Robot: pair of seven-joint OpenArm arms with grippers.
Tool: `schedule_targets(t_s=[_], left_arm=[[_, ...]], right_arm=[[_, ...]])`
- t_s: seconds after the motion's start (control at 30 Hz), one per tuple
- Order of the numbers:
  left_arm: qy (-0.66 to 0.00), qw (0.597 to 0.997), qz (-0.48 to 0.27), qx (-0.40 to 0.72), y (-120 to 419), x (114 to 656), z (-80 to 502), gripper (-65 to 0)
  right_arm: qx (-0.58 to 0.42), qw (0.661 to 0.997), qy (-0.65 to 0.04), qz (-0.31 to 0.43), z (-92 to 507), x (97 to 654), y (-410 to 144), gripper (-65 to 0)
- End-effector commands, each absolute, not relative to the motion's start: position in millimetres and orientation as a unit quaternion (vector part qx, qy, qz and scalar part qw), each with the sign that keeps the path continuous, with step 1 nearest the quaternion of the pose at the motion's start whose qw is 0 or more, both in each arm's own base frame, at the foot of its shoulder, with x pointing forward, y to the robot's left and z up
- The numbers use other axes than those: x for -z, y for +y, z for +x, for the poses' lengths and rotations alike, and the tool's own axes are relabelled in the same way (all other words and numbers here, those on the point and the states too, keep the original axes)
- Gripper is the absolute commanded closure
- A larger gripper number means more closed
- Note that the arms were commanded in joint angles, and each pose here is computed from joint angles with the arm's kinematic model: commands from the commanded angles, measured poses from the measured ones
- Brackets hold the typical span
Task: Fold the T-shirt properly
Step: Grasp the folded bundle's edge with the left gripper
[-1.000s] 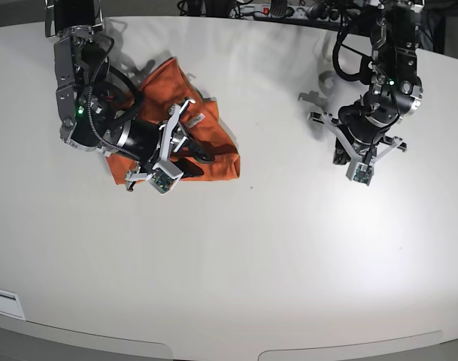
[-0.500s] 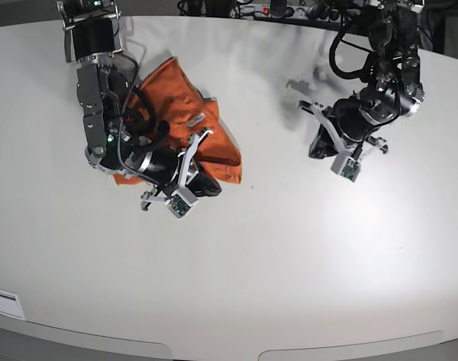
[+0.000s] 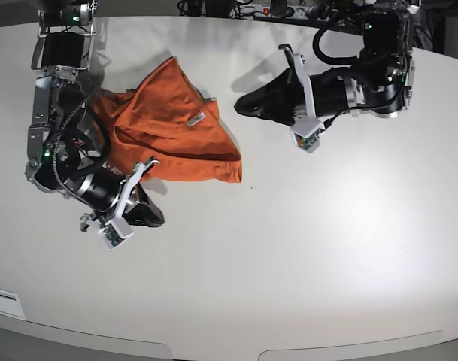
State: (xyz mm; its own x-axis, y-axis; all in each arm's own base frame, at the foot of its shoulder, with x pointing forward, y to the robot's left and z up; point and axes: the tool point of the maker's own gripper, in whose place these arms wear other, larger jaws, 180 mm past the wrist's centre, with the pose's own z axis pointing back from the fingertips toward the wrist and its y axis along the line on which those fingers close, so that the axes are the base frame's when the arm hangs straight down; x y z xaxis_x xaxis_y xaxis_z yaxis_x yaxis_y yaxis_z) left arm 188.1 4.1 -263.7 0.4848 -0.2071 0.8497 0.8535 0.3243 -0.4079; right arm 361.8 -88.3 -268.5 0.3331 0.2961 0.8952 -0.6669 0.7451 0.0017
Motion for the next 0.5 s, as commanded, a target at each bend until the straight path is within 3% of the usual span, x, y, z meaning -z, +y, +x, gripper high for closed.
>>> schedule_targets(t_s=[0.0,0.17,0.47], left_arm=[[-0.364,0.708,-0.474,0.377,-7.4,252.2,181.9,0.0],[-0.331,0.693,-0.475,0.429,-48.6,269.5,155.1,0.0],[-0.375,0.685,-0.456,0.428,-124.6,266.7,153.5,0.0]], right_arm=[[-0.301,0.778,-0.517,0.192,365.9,249.8,-94.2,0.0],[-0.301,0.795,-0.495,0.178,354.0,264.4,-116.0,0.0],[-0.306,0.804,-0.482,0.166,348.7,272.3,-126.0,0.0]])
